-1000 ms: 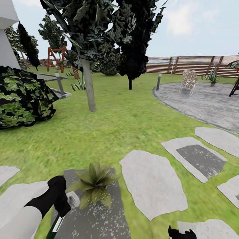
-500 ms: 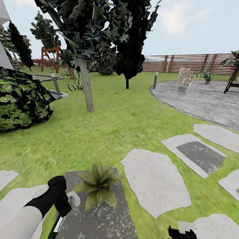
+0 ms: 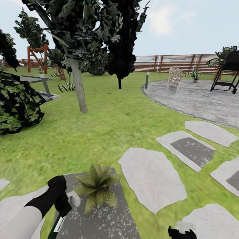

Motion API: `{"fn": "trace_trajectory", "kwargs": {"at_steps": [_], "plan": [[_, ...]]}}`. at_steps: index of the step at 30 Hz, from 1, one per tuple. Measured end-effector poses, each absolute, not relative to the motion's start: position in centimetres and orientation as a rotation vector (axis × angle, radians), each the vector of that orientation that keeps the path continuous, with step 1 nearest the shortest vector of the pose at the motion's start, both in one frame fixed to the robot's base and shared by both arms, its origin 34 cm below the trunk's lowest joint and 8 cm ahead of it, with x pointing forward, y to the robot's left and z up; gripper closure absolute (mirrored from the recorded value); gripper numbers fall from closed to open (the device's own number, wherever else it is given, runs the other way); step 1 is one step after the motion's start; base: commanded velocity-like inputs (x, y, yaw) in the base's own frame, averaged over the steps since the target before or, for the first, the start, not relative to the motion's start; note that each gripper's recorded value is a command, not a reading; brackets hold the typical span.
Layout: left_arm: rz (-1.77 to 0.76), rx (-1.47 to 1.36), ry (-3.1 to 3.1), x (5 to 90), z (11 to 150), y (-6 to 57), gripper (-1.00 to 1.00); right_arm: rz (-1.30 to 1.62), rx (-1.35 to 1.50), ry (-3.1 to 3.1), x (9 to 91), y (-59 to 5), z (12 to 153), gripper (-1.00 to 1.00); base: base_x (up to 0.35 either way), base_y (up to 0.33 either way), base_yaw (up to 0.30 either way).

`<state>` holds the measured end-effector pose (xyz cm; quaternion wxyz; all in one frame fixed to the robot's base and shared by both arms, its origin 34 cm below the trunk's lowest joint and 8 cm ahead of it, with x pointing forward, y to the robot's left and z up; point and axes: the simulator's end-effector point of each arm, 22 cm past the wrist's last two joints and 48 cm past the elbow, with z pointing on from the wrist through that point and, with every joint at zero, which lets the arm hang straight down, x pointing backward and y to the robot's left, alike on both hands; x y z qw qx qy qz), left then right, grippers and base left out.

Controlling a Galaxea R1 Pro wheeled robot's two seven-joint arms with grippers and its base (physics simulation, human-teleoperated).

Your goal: Pick up the pesticide atomizer in the garden and spray insectifuge to fully cover both potted plants in the garden.

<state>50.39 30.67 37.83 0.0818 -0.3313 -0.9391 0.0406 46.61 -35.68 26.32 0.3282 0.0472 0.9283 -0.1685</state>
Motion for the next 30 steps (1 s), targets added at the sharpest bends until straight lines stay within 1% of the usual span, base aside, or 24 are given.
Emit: {"fn": "trace_trajectory", "kwargs": {"at_steps": [6, 13, 21, 26, 30], "plan": [[0.121, -0.990, -2.806, 50.4, 37.8, 30.7, 1.00, -0.441, 0.123, 2.430, 46.6, -35.7, 26.3, -1.00, 0.123, 0.269, -0.229], [0.122, -0.993, -2.804, 50.4, 37.8, 30.5, 1.00, -0.440, 0.123, 2.430, 46.6, -35.7, 26.3, -1.00, 0.016, 0.024, -0.247], [0.126, -0.989, -2.800, 50.2, 37.7, 30.6, 1.00, -0.439, 0.117, 2.431, 46.6, -35.7, 26.3, -1.00, 0.000, 0.000, -0.024], [0.181, -0.983, -2.741, 47.1, 35.8, 29.0, 1.00, -0.439, 0.116, 2.432, 46.6, -35.7, 26.3, -1.00, 0.000, 0.000, 0.000], [0.195, -1.022, -2.714, 46.0, 35.2, 29.3, 1.00, -0.439, 0.115, 2.431, 46.6, -35.7, 26.3, -1.00, 0.000, 0.000, 0.000]]}}
